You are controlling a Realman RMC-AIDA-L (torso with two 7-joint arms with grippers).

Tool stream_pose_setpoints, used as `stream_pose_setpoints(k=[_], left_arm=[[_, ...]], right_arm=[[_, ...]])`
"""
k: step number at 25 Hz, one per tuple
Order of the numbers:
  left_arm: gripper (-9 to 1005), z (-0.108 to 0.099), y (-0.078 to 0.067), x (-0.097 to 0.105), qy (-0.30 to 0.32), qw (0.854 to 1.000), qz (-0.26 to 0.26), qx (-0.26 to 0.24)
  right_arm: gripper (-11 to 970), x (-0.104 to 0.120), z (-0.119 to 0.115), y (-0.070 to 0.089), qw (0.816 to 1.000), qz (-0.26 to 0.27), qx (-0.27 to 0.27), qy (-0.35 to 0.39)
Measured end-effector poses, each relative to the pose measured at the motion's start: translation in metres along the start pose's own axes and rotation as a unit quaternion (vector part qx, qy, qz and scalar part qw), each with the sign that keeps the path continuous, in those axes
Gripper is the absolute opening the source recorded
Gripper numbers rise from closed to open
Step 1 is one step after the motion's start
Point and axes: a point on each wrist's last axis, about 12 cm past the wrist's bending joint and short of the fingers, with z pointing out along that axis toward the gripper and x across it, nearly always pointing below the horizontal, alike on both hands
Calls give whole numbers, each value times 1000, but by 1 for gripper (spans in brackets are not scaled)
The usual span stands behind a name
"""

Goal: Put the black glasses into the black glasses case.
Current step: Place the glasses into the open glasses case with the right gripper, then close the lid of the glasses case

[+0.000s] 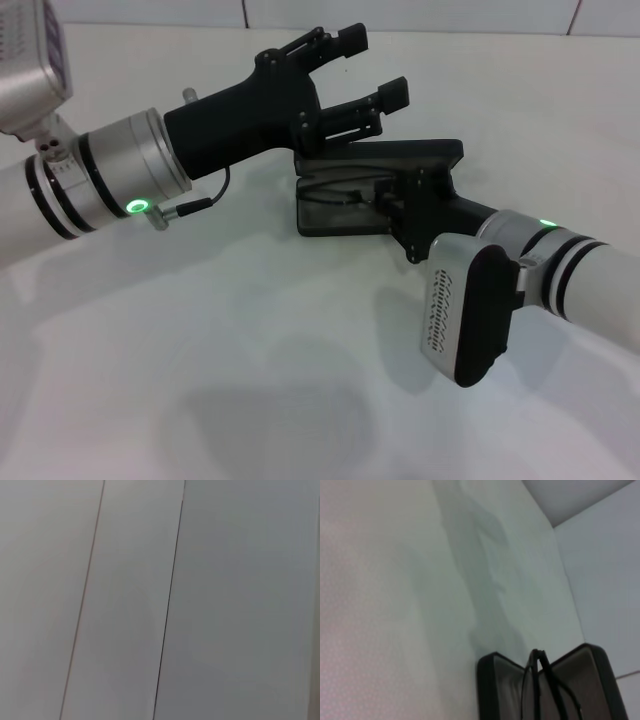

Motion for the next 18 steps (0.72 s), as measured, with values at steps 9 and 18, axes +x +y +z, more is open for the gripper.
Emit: stream_pose_setpoints(k=[9, 18], left_arm=[[863, -4, -1, 2, 2, 1000, -6, -4], [863, -6, 0, 3, 3, 1000, -6, -8]], right_arm=[[228, -6, -6, 1, 999, 41, 9, -6], [234, -16, -20, 9, 996, 72, -20, -56]])
